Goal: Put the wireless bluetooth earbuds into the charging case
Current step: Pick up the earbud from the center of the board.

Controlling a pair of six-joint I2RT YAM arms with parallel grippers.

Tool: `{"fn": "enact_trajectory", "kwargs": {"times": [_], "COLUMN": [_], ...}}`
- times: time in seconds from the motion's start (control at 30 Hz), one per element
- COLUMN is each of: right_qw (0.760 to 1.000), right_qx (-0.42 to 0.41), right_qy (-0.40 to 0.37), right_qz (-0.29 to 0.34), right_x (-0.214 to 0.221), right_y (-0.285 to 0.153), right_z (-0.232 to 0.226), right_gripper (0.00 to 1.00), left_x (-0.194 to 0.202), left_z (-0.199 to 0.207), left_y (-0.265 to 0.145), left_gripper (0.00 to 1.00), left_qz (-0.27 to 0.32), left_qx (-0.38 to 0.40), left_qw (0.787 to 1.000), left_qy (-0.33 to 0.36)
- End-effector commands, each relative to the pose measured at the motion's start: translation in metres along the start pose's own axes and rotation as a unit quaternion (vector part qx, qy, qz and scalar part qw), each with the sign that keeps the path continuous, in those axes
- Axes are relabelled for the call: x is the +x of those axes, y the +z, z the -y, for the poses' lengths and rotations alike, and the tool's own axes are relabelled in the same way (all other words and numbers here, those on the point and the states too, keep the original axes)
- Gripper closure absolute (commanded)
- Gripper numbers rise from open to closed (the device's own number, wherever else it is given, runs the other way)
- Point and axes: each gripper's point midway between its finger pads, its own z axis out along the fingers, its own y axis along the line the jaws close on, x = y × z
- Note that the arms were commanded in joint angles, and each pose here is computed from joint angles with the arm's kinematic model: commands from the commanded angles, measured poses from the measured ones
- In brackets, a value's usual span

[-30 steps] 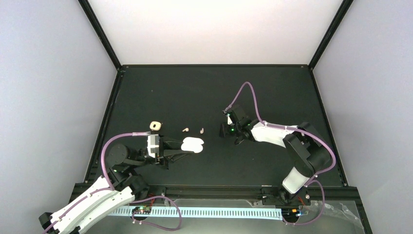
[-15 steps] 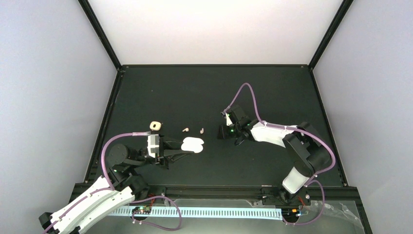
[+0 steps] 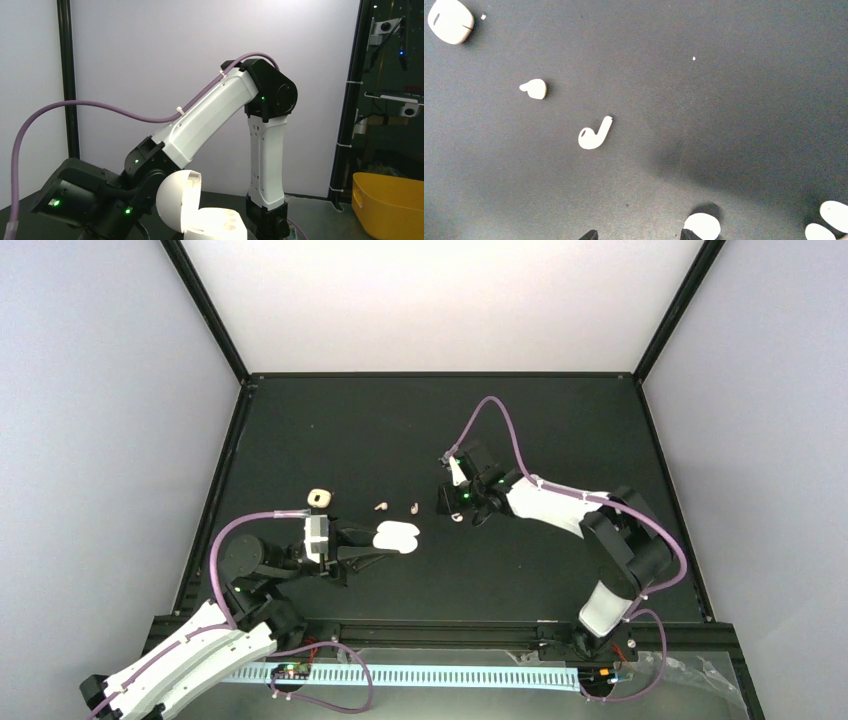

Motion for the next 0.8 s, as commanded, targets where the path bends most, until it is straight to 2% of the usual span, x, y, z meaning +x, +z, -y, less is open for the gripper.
{"fn": "enact_trajectory", "kwargs": {"times": [0.0, 0.77], "right_qw": [0.999, 0.996], "right_qx": [0.003, 0.061], "right_qy": [-0.004, -0.001], "right_qz": [-0.038, -0.064], "right_x": [0.009, 0.030], "right_y": [0.014, 0.024], "right_z": [0.001, 0.028], "right_gripper": [0.59, 0.65], "left_x": [0.000, 0.003], "left_z": [-0.001, -0.003], "left_y": [0.002, 0.002], "left_gripper": [0.98, 0.98], "left_qz": [-0.002, -0.006], "left_qx": [0.000, -0.005], "left_qw": [1.000, 1.000], "left_qy": [0.003, 0.001]}}
